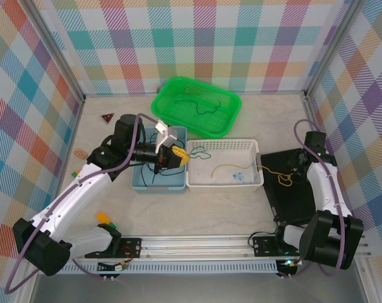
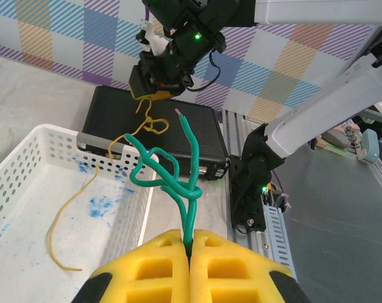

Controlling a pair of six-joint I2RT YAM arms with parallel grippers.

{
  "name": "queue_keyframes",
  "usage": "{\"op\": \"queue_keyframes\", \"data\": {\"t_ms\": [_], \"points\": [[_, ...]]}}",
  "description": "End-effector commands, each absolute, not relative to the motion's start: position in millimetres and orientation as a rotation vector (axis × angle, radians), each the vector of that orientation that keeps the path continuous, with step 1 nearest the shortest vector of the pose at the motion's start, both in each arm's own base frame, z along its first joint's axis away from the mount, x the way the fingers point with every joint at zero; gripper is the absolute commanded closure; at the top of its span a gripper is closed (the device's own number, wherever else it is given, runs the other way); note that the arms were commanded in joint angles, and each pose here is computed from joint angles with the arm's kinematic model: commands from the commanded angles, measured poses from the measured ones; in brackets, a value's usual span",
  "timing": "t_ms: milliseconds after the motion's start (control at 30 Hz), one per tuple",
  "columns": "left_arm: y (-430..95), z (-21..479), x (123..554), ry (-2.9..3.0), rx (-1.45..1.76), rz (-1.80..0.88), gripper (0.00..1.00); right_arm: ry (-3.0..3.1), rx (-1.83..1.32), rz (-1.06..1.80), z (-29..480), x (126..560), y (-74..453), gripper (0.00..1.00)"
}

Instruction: Untangle the cables

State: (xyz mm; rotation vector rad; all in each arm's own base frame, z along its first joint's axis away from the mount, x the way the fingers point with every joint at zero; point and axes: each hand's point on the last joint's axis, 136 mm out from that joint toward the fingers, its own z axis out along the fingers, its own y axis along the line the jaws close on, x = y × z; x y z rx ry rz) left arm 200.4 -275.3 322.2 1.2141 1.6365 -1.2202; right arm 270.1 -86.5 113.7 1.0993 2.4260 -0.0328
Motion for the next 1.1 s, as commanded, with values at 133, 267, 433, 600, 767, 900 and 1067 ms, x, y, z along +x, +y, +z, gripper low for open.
{"op": "queue_keyframes", "data": {"t_ms": [133, 267, 433, 600, 767, 900, 1067], "points": [[-276, 330, 196, 1.6, 1.228, -1.22, 1.0, 2.379, 1.004, 0.015, 150, 277, -84, 0.39], [-275, 329, 196, 1.606, 1.235, -1.211, 1.0, 2.254, 0.699, 0.227, 205, 291, -53, 0.4], [-272, 326, 195, 1.625, 1.27, -1.171, 1.0, 2.034, 0.046, 0.809, 286, 289, 52, 0.48], [-269, 322, 194, 1.648, 1.298, -1.141, 1.0, 1.837, -0.564, 1.085, 322, 251, 143, 0.53], [-270, 323, 192, 1.648, 1.305, -1.156, 1.0, 1.661, -1.022, 1.128, 334, 216, 207, 0.51], [-271, 324, 192, 1.647, 1.306, -1.181, 1.0, 1.512, -1.258, 1.134, 333, 199, 233, 0.5], [-273, 323, 191, 1.653, 1.311, -1.206, 1.0, 1.47, -1.357, 1.179, 337, 194, 254, 0.49]]}}
